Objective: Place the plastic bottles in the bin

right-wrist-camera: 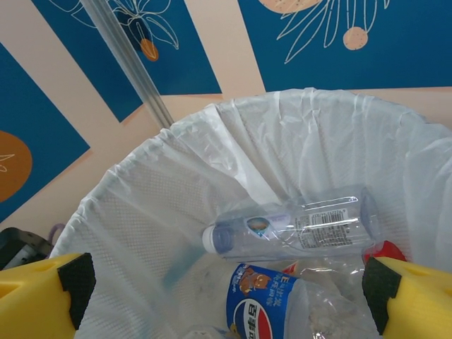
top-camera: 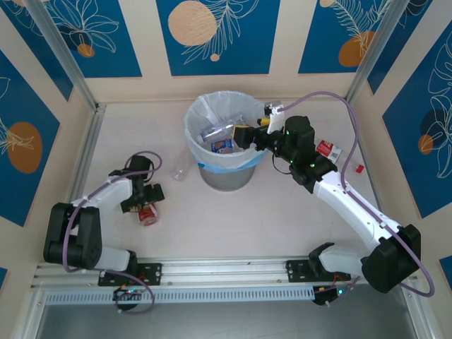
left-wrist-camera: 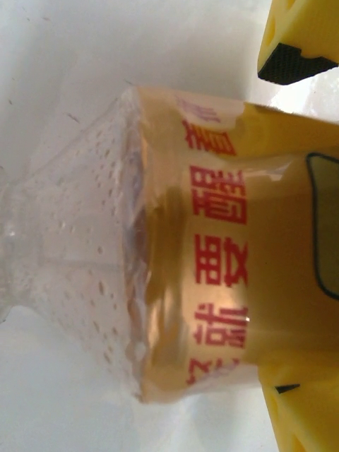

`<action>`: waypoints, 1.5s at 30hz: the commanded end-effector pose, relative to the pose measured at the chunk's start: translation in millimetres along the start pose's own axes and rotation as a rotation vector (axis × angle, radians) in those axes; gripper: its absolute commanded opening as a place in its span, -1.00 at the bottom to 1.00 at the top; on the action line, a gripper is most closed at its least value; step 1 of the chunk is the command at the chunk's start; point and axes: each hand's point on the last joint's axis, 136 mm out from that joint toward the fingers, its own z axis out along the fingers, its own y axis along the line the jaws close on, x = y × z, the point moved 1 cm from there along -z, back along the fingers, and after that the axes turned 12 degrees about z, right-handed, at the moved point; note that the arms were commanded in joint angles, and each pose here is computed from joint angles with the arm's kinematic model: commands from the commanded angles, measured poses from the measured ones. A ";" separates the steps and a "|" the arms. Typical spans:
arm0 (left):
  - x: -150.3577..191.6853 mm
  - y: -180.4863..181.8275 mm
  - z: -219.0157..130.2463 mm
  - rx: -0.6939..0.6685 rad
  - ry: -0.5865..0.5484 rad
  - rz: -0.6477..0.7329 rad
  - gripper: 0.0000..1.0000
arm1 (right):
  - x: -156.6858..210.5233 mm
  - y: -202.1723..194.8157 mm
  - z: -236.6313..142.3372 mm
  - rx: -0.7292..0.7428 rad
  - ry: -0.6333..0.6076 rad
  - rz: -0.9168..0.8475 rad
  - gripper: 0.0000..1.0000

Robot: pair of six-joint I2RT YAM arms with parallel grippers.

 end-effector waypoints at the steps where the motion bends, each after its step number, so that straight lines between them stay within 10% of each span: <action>1: -2.6 -7.5 5.1 0.016 0.024 0.047 0.97 | -11.2 12.7 -3.7 -0.038 -0.008 0.003 0.99; 28: -20.9 -26.4 -3.5 0.099 -0.025 0.090 0.20 | 26.0 -84.0 -84.2 0.476 0.042 0.226 0.99; 45: -99.2 -63.0 -94.6 0.253 -0.258 0.105 0.14 | 67.4 -123.2 -119.0 0.631 0.104 0.349 0.99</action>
